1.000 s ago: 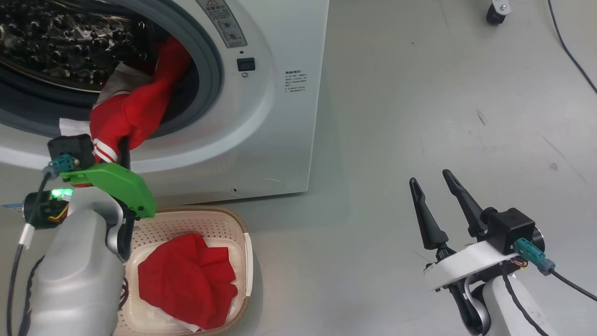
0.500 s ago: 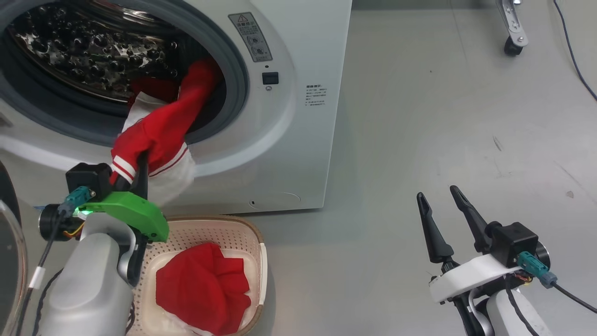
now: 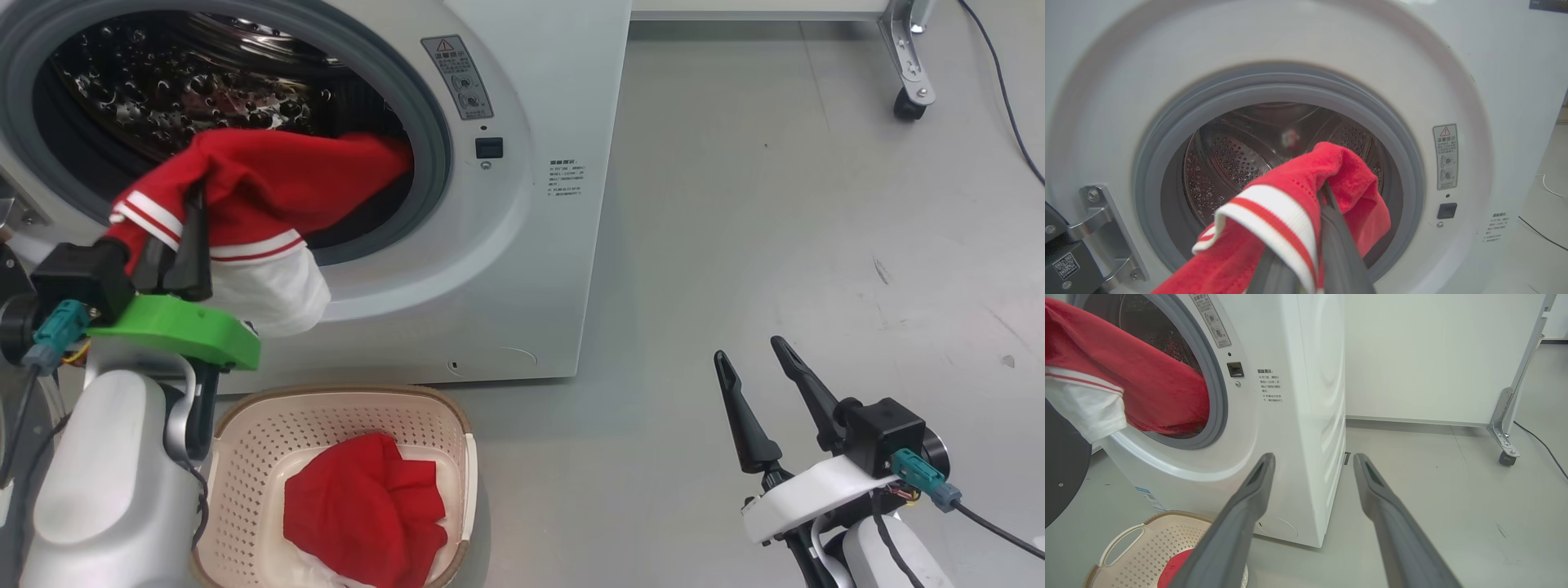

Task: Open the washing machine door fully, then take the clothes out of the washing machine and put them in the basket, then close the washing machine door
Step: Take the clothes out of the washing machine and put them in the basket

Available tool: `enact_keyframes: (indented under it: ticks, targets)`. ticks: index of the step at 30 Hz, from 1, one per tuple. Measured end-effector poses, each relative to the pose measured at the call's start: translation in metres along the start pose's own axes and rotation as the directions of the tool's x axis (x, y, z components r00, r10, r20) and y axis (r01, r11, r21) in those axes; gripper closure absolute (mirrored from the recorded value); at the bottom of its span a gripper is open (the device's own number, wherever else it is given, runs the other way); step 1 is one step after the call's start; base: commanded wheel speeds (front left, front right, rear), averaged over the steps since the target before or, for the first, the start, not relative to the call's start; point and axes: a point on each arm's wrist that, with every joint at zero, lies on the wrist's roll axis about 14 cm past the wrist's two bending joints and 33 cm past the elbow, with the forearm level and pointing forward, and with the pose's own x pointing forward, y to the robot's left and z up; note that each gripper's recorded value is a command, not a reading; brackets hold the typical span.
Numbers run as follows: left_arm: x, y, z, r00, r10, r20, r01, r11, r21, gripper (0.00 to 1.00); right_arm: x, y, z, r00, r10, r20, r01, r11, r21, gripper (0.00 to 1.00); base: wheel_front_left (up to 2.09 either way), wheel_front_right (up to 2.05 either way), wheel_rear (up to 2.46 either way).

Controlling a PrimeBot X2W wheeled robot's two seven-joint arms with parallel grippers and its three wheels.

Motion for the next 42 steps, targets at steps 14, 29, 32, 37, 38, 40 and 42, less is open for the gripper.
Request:
enact_keyframes:
  ticks: [14,29,32,37,38,40,42]
  targets:
    - [-0.011,-0.017,0.076,0.969,-0.047,0.243,0.037,0.998,0.044,1.0,-0.002,0.005,0.0,1.0,0.014,0.0,-0.014,1.0,-0.001,0.0,0.0,0.0,0.0]
    - [-0.037,-0.017,0.026,0.993,-0.03,0.116,0.028,0.999,0.019,1.0,-0.002,0.004,-0.007,1.0,0.009,-0.021,-0.009,1.0,0.006,0.0,0.0,0.0,0.0]
    - [-0.044,-0.016,0.003,0.998,-0.025,0.049,0.025,1.0,0.01,1.0,-0.001,0.003,-0.01,0.999,0.009,-0.03,-0.009,1.0,0.009,0.0,0.0,0.0,0.0]
    - [-0.053,-0.007,-0.031,0.998,0.003,-0.061,-0.003,1.0,0.001,1.0,0.0,0.002,-0.016,0.999,0.007,-0.046,-0.007,1.0,0.012,0.0,0.0,0.0,0.0]
    - [-0.056,-0.005,-0.039,0.996,0.009,-0.089,-0.009,1.0,0.0,1.0,0.001,0.002,-0.017,0.999,0.007,-0.049,-0.007,1.0,0.013,0.0,0.0,0.0,0.0]
    - [-0.062,0.0,-0.053,0.989,0.024,-0.145,-0.023,1.0,0.002,1.0,0.001,0.002,-0.019,0.998,0.008,-0.056,-0.007,1.0,0.014,0.0,0.0,0.0,0.0]
    - [-0.067,0.006,-0.065,0.982,0.044,-0.186,-0.044,0.999,0.004,1.0,0.001,0.002,-0.021,0.998,0.008,-0.062,-0.007,1.0,0.016,0.0,0.0,0.0,0.0]
